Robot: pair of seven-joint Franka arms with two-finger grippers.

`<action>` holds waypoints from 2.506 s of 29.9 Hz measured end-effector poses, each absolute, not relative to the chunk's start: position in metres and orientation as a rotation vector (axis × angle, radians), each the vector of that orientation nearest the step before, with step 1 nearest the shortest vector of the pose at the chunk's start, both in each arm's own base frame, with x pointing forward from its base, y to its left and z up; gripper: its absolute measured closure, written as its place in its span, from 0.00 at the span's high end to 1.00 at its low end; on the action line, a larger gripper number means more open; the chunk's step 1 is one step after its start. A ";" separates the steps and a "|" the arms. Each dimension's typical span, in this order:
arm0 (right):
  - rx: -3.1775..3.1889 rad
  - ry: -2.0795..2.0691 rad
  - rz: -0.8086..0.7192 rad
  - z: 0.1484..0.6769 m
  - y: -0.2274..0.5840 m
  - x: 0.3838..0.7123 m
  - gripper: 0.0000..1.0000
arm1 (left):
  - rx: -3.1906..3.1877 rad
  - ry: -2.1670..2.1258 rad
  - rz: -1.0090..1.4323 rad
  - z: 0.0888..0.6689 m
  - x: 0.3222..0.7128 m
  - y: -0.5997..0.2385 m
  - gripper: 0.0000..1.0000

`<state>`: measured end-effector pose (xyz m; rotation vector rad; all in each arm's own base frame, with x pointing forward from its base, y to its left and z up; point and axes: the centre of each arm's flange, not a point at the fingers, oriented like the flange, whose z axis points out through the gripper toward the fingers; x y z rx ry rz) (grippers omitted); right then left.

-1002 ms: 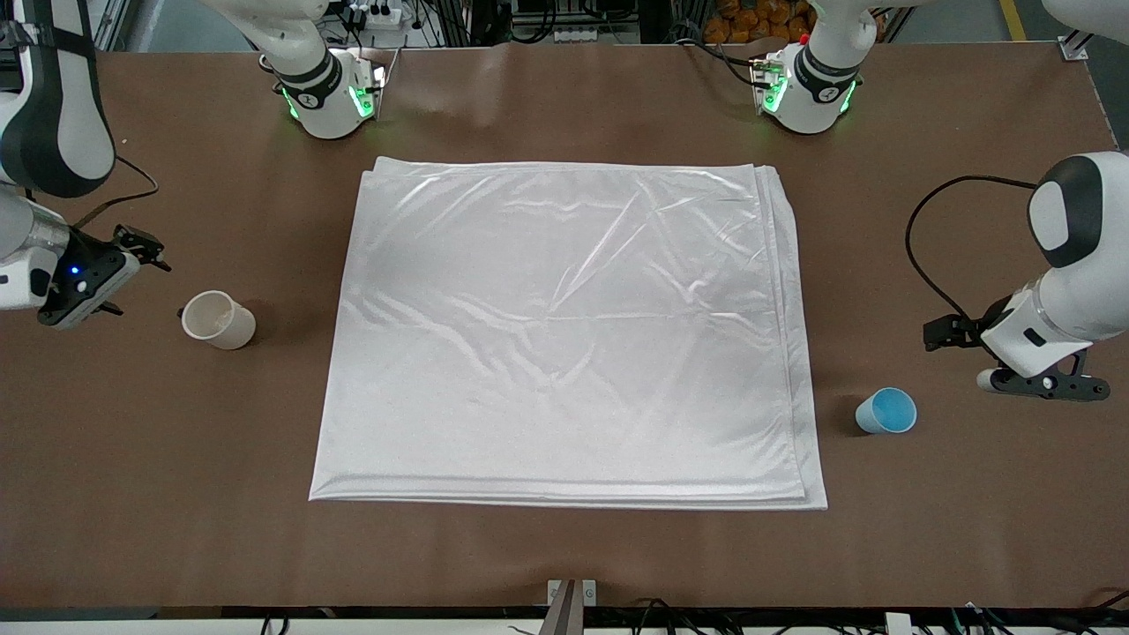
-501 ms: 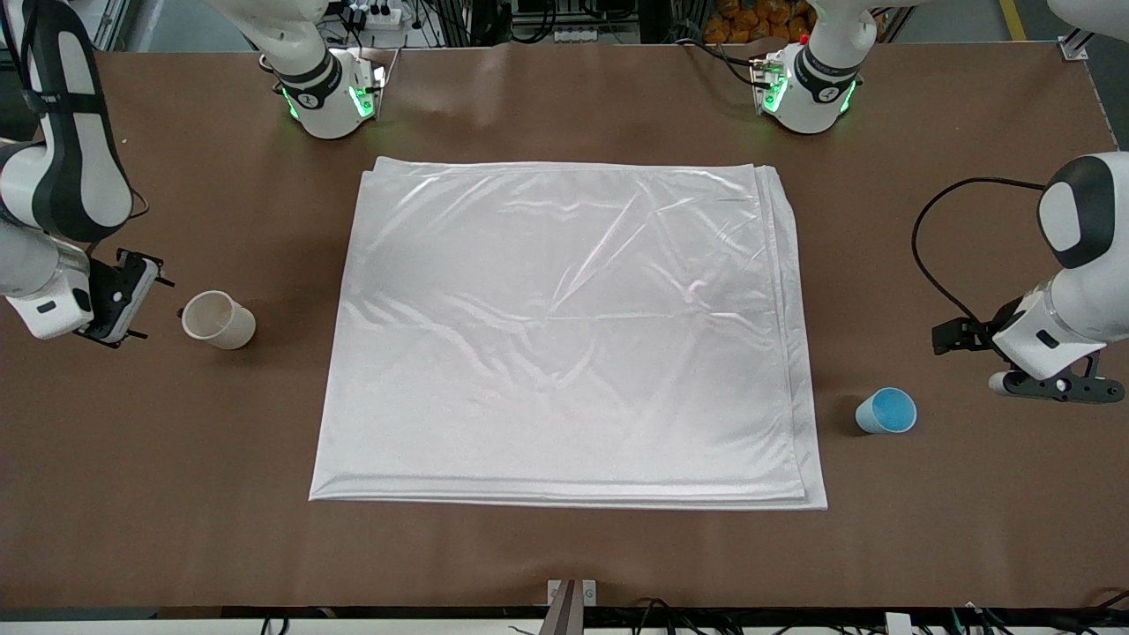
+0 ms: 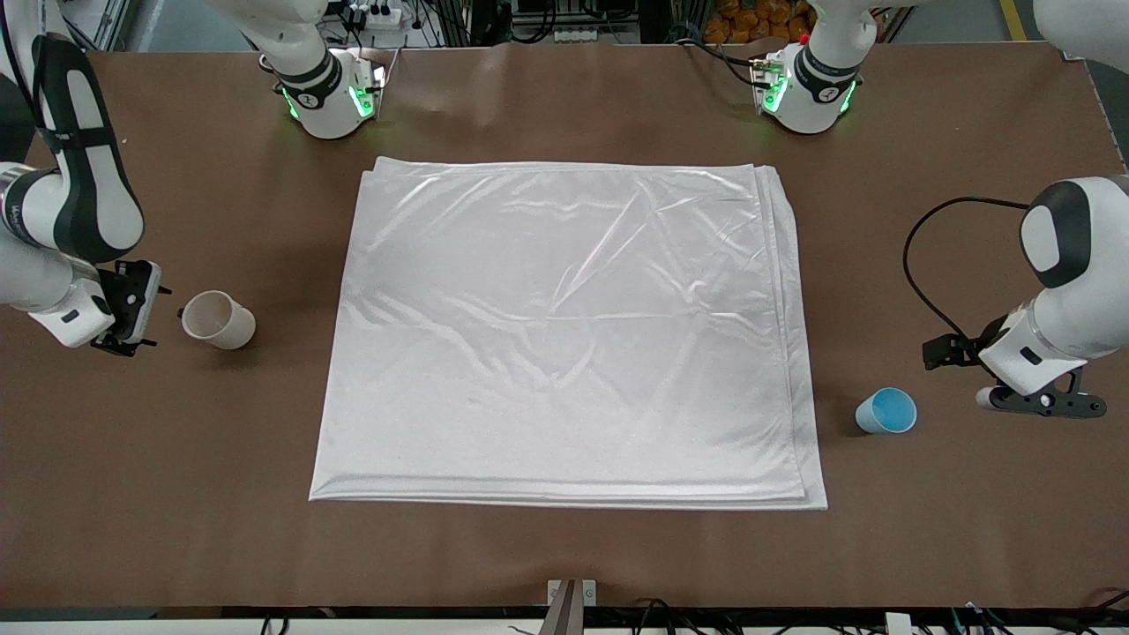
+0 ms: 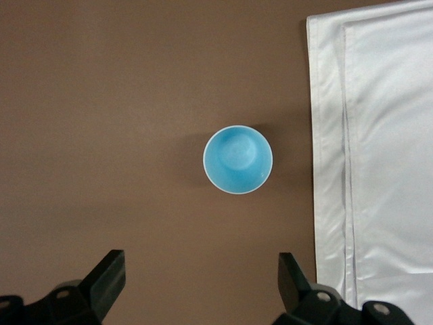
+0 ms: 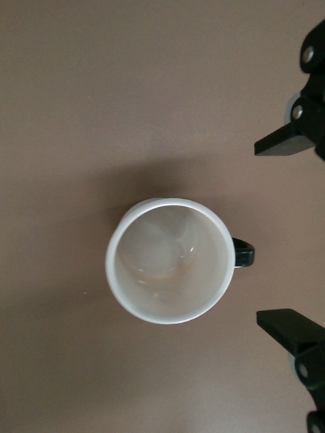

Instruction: Place blue cup into white mug on cloth

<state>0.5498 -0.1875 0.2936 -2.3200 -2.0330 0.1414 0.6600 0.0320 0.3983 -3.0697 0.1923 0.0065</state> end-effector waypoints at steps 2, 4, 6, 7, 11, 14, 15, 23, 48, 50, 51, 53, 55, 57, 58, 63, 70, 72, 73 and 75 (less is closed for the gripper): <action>-2.316 -2.047 0.132 0.284 -0.194 0.546 1.00 | -3.070 0.193 0.009 0.392 0.662 0.032 1.00; -2.315 -2.052 0.126 0.274 -0.199 0.540 1.00 | -3.070 0.192 0.013 0.384 0.664 0.033 1.00; -2.315 -2.051 0.124 0.267 -0.201 0.536 1.00 | -3.071 0.188 0.018 0.374 0.666 0.036 1.00; -2.315 -2.051 0.124 0.264 -0.202 0.534 1.00 | -3.071 0.184 0.019 0.369 0.667 0.037 1.00; -2.307 -2.053 0.126 0.259 -0.202 0.531 1.00 | -3.072 0.184 0.019 0.349 0.672 0.044 1.00; -2.293 -2.072 0.122 0.256 -0.202 0.531 1.00 | -3.072 0.193 0.022 0.333 0.675 0.049 1.00; -2.289 -2.079 0.121 0.255 -0.202 0.532 1.00 | -3.072 0.192 0.025 0.328 0.676 0.050 1.00; -2.274 -2.116 0.102 0.232 -0.207 0.524 1.00 | -3.074 0.193 0.047 0.300 0.685 0.053 1.00; -2.250 -2.134 0.090 0.196 -0.214 0.497 0.34 | -3.078 0.205 0.099 0.230 0.692 0.051 1.00; -2.251 -2.135 0.088 0.197 -0.214 0.498 0.24 | -3.078 0.206 0.099 0.227 0.692 0.051 0.96; -2.252 -2.134 0.086 0.197 -0.213 0.498 0.19 | -3.078 0.206 0.100 0.225 0.692 0.051 0.92; -2.258 -2.126 0.078 0.198 -0.213 0.498 0.19 | -3.079 0.206 0.102 0.222 0.692 0.051 0.76; -2.261 -2.121 0.069 0.198 -0.213 0.499 0.19 | -3.079 0.206 0.102 0.221 0.692 0.051 0.67; -2.258 -2.121 0.053 0.199 -0.211 0.500 0.19 | -3.078 0.206 0.098 0.221 0.693 0.051 0.62; -2.255 -2.126 0.040 0.201 -0.210 0.502 0.19 | -3.079 0.205 0.095 0.222 0.693 0.051 0.52; -2.241 -2.154 -0.027 0.223 -0.199 0.516 0.19 | -3.079 0.190 0.085 0.225 0.695 0.051 0.31; -2.165 -2.167 -0.124 0.275 -0.152 0.541 0.19 | -3.084 0.188 0.070 0.230 0.697 0.050 0.06; -2.126 -2.178 -0.152 0.292 -0.131 0.548 0.19 | -3.084 0.189 0.060 0.233 0.699 0.050 0.05; -2.107 -2.188 -0.165 0.300 -0.120 0.552 0.19 | -3.083 0.188 0.055 0.235 0.699 0.050 0.05; -2.086 -2.198 -0.180 0.312 -0.101 0.557 0.19 | -3.083 0.188 0.044 0.238 0.701 0.050 0.05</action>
